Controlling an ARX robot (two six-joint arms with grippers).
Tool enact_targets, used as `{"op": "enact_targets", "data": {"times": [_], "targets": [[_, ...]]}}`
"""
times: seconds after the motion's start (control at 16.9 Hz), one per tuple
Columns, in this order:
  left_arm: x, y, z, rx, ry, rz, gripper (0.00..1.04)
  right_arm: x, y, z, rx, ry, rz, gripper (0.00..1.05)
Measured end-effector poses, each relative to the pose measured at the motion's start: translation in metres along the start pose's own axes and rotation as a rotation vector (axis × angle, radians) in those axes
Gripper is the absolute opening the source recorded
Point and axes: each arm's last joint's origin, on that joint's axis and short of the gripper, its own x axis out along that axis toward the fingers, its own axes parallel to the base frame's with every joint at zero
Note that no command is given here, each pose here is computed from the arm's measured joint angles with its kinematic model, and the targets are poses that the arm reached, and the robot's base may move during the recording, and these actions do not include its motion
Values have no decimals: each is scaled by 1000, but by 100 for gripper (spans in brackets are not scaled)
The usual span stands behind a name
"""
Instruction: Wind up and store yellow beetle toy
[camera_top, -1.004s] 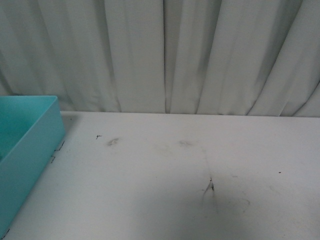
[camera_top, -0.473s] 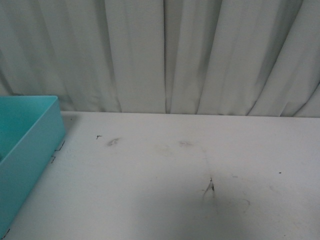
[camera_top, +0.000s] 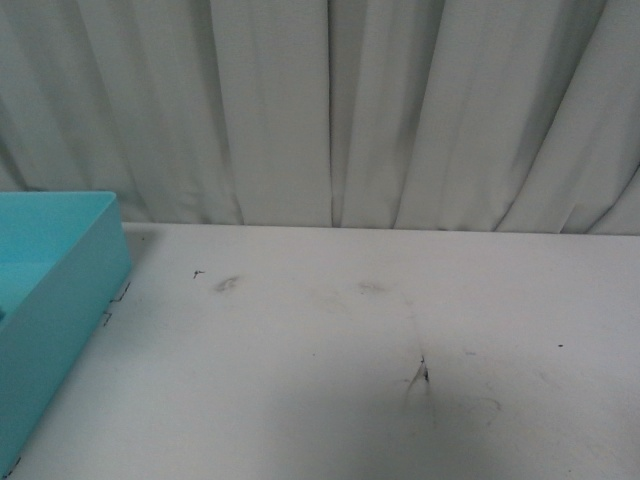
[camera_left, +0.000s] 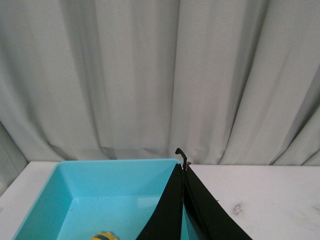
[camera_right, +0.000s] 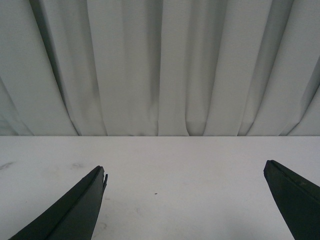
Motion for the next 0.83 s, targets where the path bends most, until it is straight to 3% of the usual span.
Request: {"op": "enact_targets", "data": {"times": [0.06, 0.24, 0.53, 0.83], "targets": [[-7, -6, -2, -3, -20, -3, 2, 0, 0, 0, 0, 0, 0, 98], [-36, -22, -27, -5, -10, -3, 2, 0, 0, 0, 0, 0, 0, 98], [-54, -38, -40, -6, -6, -19, 2, 0, 0, 0, 0, 0, 0, 98], [-63, -37, -45, -7, -8, 1, 2, 0, 0, 0, 0, 0, 0, 98]]}}
